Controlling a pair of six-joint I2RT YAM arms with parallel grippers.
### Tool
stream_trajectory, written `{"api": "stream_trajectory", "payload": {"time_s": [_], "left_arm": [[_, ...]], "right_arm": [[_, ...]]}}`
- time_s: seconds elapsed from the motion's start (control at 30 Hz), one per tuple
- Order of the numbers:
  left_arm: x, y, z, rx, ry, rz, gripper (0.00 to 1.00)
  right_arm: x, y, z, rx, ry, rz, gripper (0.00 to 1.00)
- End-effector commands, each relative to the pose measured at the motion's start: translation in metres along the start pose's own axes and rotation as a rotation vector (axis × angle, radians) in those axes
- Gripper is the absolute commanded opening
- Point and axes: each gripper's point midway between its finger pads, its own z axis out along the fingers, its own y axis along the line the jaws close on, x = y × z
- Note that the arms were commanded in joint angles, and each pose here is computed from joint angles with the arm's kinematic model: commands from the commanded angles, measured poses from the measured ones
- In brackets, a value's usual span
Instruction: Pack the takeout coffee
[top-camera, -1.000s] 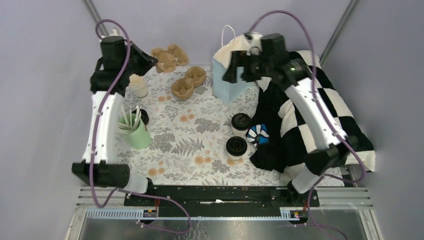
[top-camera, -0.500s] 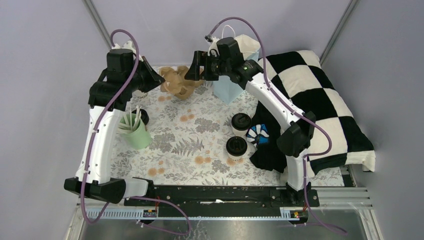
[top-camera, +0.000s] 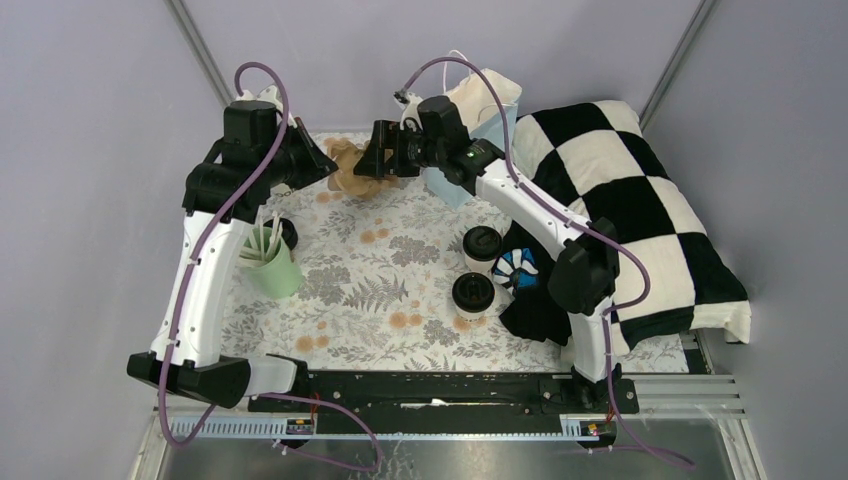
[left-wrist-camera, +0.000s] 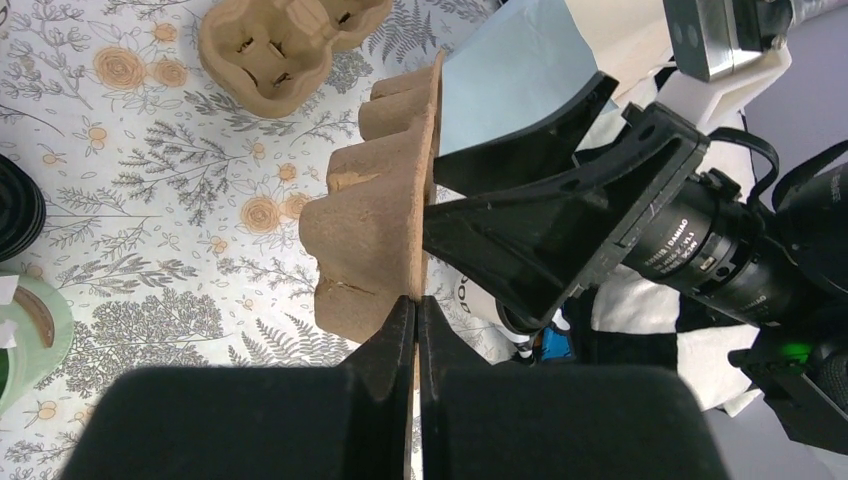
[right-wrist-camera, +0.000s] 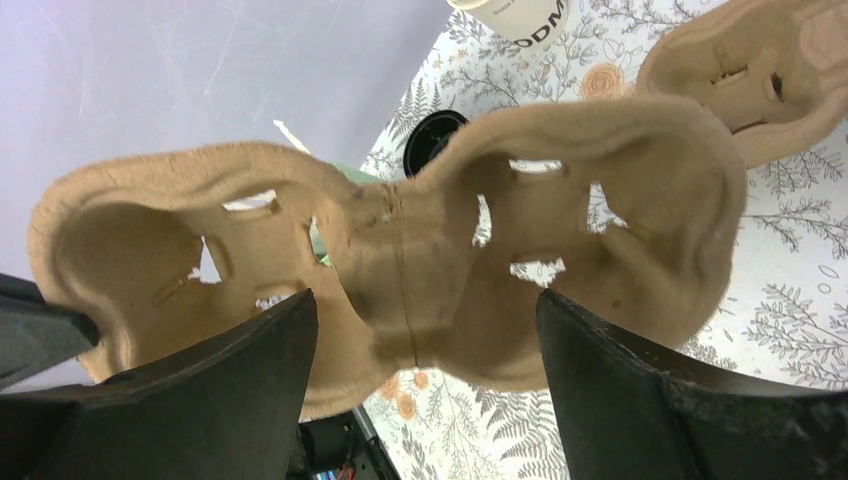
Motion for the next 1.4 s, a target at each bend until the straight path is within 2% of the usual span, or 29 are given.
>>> {"api": "stream_trajectory", "payload": {"time_s": [0.0,0.1,0.43,0.87,0.93,1.07,1.1,1.17,1.23,1.37], "left_arm": [[-0.008,-0.013,-0.003,0.048,-0.029,0.042,0.0],[-0.006,-0.014,-0.003,0.05,-0.024,0.046,0.0],[-0.006,-0.016,0.0,0.054,-0.018,0.056,0.0],[-0.002,-0.02,-0.004,0.083,-0.008,0.081,0.03],[-0.002,-0.021,-0.006,0.087,-0.01,0.082,0.11],[-0.009,-0.021,-0.017,0.085,-0.053,0.109,0.5],[-0.013,-0.02,-0.02,0.077,-0.072,0.116,0.64],[-0.02,-0.021,-0.027,0.067,-0.106,0.124,0.8],[-0.026,-0.021,-0.029,0.058,-0.129,0.117,0.85],[-0.039,-0.036,-0.016,0.11,-0.149,0.087,0.88]], "right_arm": [[-0.026,0.02,0.004,-0.071,-0.086,-0.038,0.85],[-0.025,0.018,0.007,-0.077,-0.086,-0.03,0.84],[-0.019,0.017,0.008,-0.086,-0.068,-0.014,0.63],[-0.002,0.024,-0.01,-0.112,-0.052,0.042,0.47],[-0.002,0.026,-0.013,-0.112,-0.051,0.044,0.45],[0.001,0.027,-0.02,-0.102,-0.044,0.049,0.44],[0.004,0.026,-0.023,-0.097,-0.037,0.049,0.44],[0.008,0.028,-0.035,-0.087,-0.028,0.029,0.44],[0.014,0.03,-0.05,-0.068,-0.011,-0.002,0.44],[0.026,0.035,-0.099,-0.012,0.02,-0.122,0.45]]}}
